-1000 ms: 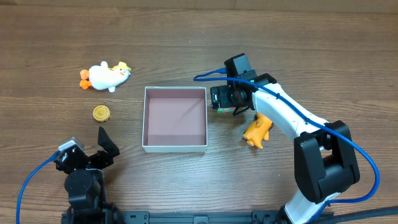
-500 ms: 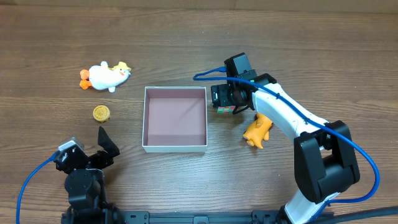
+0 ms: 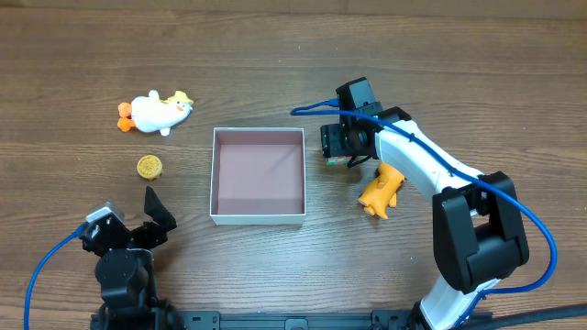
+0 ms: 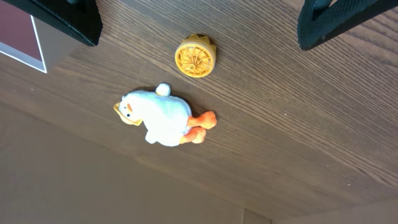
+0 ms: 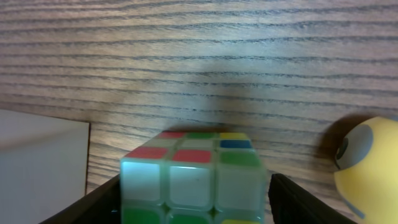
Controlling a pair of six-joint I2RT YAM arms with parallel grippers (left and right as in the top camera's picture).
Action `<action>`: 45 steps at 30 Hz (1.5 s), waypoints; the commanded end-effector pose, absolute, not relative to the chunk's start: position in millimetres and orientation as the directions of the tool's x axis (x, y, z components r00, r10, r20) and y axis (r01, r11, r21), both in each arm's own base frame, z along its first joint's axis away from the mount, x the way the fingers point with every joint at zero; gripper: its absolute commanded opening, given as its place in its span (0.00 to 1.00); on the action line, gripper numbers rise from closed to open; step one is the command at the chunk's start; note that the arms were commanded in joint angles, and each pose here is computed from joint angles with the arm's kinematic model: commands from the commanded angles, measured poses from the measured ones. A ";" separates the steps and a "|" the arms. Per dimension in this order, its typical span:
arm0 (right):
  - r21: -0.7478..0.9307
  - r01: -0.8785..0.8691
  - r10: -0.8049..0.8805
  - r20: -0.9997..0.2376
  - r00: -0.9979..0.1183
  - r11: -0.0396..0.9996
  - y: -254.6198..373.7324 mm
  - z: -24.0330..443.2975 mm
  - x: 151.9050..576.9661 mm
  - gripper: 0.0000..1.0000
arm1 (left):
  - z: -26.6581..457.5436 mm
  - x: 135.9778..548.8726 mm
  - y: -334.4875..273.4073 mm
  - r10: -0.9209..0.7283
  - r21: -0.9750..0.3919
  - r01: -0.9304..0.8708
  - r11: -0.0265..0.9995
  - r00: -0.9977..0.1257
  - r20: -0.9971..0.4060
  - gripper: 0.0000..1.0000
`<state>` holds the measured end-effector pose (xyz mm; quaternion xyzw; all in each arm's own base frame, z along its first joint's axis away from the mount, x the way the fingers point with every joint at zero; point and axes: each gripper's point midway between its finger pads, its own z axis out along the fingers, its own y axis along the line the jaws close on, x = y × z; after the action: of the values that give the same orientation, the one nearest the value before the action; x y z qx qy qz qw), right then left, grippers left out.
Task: Pack container
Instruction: 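Close the right gripper on the cube and lift it, then carry the cube with the right gripper into the box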
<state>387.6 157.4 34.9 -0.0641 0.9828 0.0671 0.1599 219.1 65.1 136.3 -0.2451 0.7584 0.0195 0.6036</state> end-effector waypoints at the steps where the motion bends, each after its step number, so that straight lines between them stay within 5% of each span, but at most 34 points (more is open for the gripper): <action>1: 0.105 -0.144 -0.100 -0.340 -0.935 0.984 156.0 37.9 394.9 0.66 | 134.2 220.3 62.7 -0.330 -0.249 -0.380 0.891 -0.163 -0.930 1.00; 18: 0.046 -0.174 -0.143 -0.383 -0.912 0.984 151.8 51.7 408.9 0.59 | 134.2 220.3 62.7 -0.330 -0.249 -0.380 0.891 -0.163 -0.930 1.00; 34: 0.010 -0.185 -0.159 -0.469 -0.869 0.983 157.1 171.1 442.1 0.59 | 134.2 220.3 62.7 -0.330 -0.249 -0.380 0.891 -0.163 -0.930 1.00; 45: 0.068 -0.281 -0.221 -0.456 -0.862 0.957 198.5 228.7 410.1 0.60 | 134.2 220.3 62.7 -0.330 -0.249 -0.380 0.891 -0.163 -0.930 1.00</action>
<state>415.4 178.6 215.8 -0.1165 0.9673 0.0409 0.2217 219.2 65.1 136.4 -0.2451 0.7583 0.0194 0.6037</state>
